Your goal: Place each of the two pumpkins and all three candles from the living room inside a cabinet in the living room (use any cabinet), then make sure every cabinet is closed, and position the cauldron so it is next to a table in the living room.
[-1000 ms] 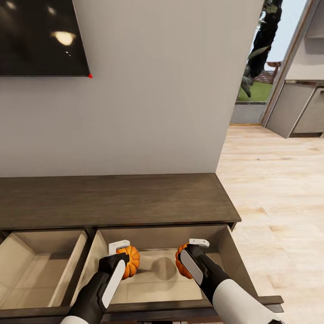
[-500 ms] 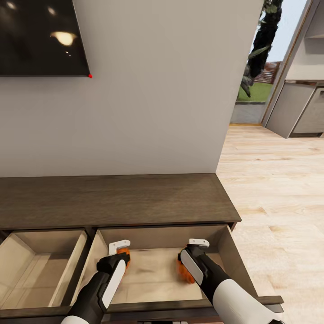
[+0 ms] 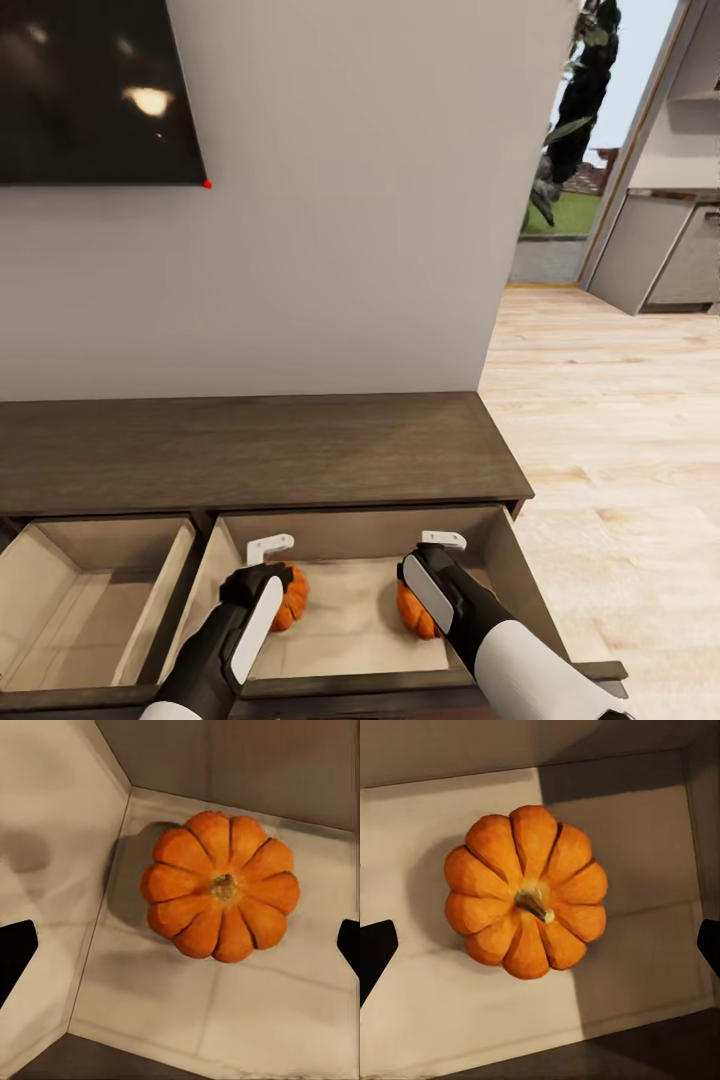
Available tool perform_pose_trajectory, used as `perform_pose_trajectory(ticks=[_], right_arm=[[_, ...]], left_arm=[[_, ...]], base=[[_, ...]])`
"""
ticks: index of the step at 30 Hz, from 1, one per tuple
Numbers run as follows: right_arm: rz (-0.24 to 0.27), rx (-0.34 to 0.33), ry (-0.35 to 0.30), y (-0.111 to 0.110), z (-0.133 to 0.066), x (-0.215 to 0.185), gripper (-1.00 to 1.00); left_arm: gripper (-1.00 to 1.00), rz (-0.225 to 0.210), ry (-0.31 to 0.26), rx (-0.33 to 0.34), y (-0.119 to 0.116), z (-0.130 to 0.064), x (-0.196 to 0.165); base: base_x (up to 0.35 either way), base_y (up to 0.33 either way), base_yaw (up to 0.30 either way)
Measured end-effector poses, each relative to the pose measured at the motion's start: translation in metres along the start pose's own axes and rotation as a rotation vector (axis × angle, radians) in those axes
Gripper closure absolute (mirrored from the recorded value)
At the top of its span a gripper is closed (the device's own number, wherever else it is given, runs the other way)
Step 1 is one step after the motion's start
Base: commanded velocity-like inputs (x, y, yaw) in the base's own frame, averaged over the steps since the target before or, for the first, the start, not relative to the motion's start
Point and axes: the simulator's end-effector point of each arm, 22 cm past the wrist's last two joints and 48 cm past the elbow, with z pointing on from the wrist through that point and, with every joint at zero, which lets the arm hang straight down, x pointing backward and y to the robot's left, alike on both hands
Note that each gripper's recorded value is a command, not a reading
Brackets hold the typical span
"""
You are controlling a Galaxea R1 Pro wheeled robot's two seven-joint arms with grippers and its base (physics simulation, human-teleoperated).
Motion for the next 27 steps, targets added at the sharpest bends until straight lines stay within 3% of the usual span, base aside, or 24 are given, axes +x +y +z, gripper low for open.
perform_pose_trajectory(ticks=[27], right_arm=[[0.005,-0.005,-0.001,-0.005,-0.049,-0.037,-1.00]], left_arm=[[-1.00,0.008,0.015,0.002,0.001,-0.046,-0.039]], base=[[-0.050,0.000,0.000]])
